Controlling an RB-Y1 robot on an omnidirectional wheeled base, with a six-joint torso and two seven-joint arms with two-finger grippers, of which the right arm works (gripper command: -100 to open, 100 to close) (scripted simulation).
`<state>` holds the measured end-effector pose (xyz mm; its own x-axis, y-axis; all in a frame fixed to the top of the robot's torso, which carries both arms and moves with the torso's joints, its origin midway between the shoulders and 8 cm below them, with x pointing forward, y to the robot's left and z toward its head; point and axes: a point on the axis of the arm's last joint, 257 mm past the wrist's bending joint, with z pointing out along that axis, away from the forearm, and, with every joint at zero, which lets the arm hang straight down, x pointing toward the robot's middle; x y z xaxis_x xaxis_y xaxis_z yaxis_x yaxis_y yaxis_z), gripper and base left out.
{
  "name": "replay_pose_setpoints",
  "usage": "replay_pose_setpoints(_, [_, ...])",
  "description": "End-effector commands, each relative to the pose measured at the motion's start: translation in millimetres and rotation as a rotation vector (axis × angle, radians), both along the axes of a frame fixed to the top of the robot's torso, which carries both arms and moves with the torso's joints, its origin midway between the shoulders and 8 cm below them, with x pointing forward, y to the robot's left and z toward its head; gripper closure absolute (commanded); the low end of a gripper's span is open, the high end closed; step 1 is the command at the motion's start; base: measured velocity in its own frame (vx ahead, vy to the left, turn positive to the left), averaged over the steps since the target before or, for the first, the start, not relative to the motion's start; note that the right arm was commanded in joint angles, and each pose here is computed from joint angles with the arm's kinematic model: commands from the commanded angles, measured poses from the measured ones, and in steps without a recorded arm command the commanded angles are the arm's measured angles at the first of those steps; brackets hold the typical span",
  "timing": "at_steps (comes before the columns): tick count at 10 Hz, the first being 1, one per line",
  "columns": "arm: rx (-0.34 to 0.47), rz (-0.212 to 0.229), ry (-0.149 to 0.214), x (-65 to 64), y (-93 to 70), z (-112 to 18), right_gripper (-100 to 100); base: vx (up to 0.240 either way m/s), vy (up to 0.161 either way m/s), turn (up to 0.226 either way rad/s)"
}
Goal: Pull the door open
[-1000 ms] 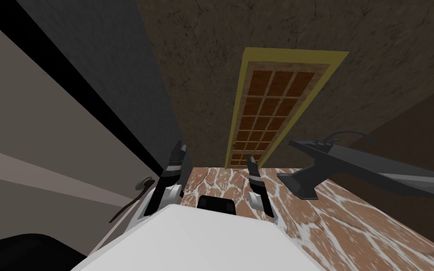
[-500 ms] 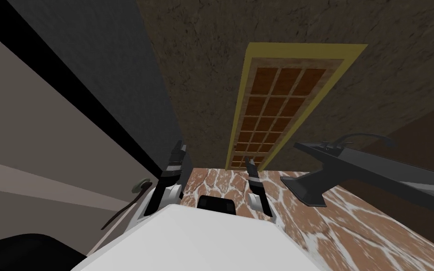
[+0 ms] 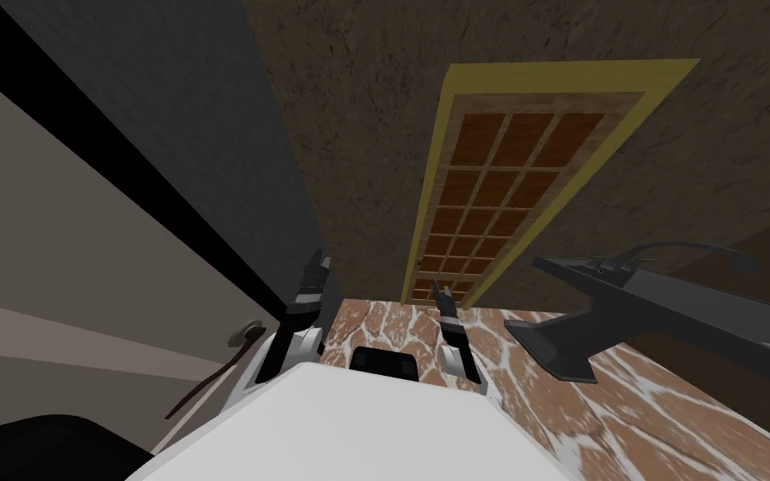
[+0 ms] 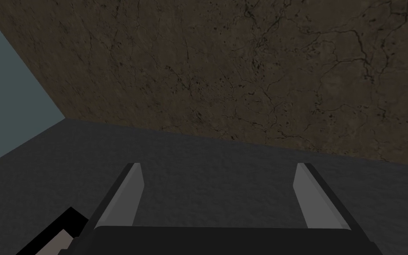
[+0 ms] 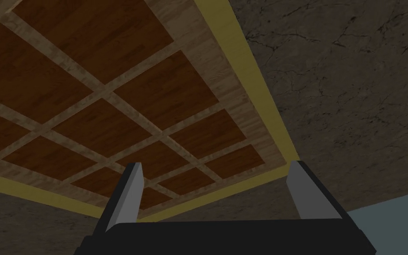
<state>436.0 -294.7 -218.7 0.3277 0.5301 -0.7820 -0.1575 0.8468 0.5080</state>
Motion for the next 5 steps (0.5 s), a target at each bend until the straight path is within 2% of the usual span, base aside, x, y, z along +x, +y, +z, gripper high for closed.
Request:
replay_pose_setpoints(1, [-0.033, -0.014, 0.028, 1.5, -2.8, -14.8, -100, 0.054, -0.015, 0.056])
replay_pose_setpoints(5, [-0.117, -0.047, 0.093, 4.2, -9.5, -46.7, -100, 0.075, -0.02, 0.061])
